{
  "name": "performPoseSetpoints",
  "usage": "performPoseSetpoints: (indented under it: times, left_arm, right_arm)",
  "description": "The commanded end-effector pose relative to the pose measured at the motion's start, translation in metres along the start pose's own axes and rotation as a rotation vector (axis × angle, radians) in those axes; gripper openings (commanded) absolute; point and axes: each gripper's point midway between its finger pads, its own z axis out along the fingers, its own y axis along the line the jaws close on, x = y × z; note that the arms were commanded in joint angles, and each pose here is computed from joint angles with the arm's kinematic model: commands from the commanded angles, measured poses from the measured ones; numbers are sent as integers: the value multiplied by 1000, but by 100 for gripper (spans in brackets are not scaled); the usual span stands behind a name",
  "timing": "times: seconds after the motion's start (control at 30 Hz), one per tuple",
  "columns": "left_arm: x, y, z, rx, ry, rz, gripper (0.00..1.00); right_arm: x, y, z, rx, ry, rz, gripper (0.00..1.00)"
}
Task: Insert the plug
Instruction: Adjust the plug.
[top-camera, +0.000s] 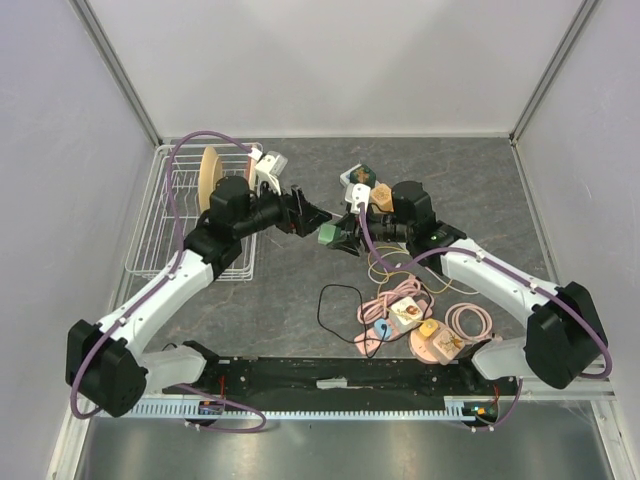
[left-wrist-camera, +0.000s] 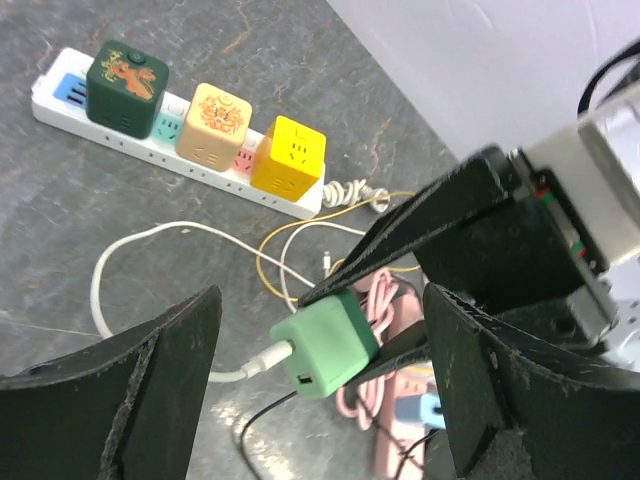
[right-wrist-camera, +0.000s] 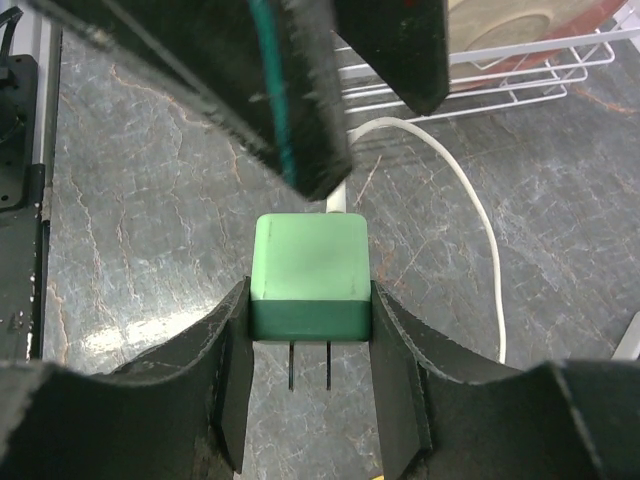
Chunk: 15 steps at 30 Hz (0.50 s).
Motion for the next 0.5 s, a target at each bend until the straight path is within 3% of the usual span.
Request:
performPoseSetpoints:
  times: [0.0,0.3,0.47]
  left_arm:
    - [-32,-4,10,0,-92,-298,86]
    - [-21,26,16,-159,7,-354,85]
    - [-31,28,-1,-226,-91,-436,84]
  right_arm:
    - [-16,-8,2,25,-72,-66,2]
    - [-20,-20,4,92,-99,-61,1]
    - [-17,-26,4,136,-116,-37,1]
